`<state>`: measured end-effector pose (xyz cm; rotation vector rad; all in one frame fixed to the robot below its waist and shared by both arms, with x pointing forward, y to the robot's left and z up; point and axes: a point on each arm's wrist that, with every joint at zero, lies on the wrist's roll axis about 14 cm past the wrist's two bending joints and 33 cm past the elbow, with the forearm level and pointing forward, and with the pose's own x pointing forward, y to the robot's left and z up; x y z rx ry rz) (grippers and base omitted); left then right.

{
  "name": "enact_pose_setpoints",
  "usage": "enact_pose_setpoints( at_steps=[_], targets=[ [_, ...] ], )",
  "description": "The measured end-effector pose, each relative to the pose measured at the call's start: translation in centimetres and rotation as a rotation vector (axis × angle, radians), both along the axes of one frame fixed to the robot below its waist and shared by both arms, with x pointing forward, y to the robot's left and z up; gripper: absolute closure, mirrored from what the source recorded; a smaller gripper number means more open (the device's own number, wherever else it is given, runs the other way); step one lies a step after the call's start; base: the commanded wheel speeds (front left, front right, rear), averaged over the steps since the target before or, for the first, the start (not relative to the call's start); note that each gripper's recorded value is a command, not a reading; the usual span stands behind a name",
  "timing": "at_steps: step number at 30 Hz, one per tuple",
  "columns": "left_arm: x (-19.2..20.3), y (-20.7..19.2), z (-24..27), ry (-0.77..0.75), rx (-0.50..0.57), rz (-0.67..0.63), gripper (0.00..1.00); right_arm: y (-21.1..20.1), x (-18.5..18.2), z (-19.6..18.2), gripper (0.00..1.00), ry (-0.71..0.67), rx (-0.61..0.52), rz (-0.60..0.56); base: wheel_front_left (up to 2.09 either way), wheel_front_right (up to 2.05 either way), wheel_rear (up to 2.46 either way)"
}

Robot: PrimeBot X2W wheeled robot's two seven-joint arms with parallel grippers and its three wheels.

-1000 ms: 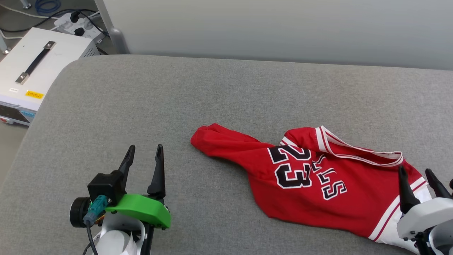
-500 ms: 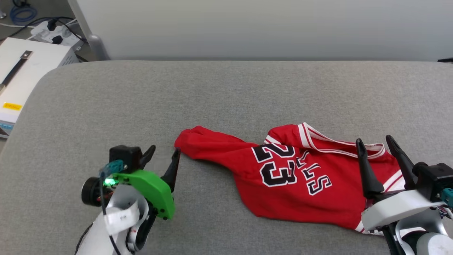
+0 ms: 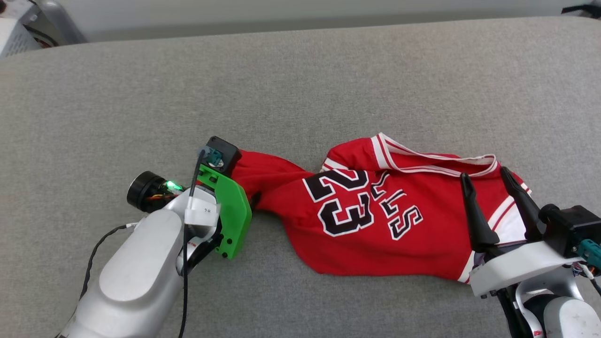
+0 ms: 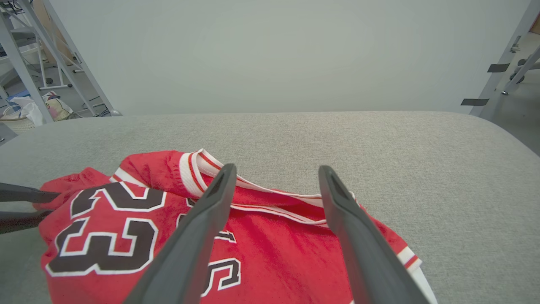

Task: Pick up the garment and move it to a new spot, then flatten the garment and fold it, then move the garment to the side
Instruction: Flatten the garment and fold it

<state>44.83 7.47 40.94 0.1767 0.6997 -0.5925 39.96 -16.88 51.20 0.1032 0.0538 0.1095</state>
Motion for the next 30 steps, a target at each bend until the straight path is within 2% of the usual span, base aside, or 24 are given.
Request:
enact_pose_setpoints(
  at_steps=[7, 8, 9, 10, 11, 15, 20, 26, 30],
  targets=[
    [-0.8, -0.5, -4.6, 0.237, 0.119, -0.100, 0.00, -1.2, 0.4, -2.0, 0.00, 0.047, 0.026, -0.040, 0.00, 0.00, 0.00],
    [-0.9, -0.7, -4.9, 0.275, 0.115, -0.102, 0.05, -1.4, 0.4, -2.3, 0.00, 0.056, 0.029, -0.046, 0.00, 0.00, 0.00],
    [-0.8, -0.8, -5.1, 0.297, 0.122, -0.110, 0.51, -1.6, 0.3, -2.4, 0.00, 0.061, 0.033, -0.053, 0.00, 0.00, 0.00],
    [-0.9, -1.0, -5.2, 0.313, 0.122, -0.114, 0.72, -1.7, 0.3, -2.6, 0.00, 0.065, 0.037, -0.057, 0.00, 0.00, 0.00],
    [-0.9, -1.2, -5.3, 0.328, 0.112, -0.116, 1.00, -1.8, 0.2, -2.7, 0.00, 0.070, 0.039, -0.060, 0.00, 0.00, 0.00],
    [-0.5, -1.2, -5.0, 0.287, 0.096, -0.118, 1.00, -2.1, 0.2, -2.8, 0.00, 0.069, 0.041, -0.071, 0.00, 0.00, 0.00],
    [0.1, -0.6, -3.3, 0.132, 0.069, -0.091, 1.00, -2.2, 0.3, -2.1, 0.00, 0.049, 0.044, -0.076, 0.00, 0.00, 0.00],
    [0.8, 2.8, 1.1, -0.083, 0.053, 0.035, 1.00, -1.6, 0.5, -1.1, 0.00, 0.019, 0.053, -0.054, 0.00, 0.00, 0.00],
    [-1.8, 5.5, 3.1, -0.144, 0.037, 0.142, 1.00, -0.4, 0.5, -0.4, 0.00, 0.005, 0.062, -0.021, 0.00, 0.00, 0.00]
  ],
)
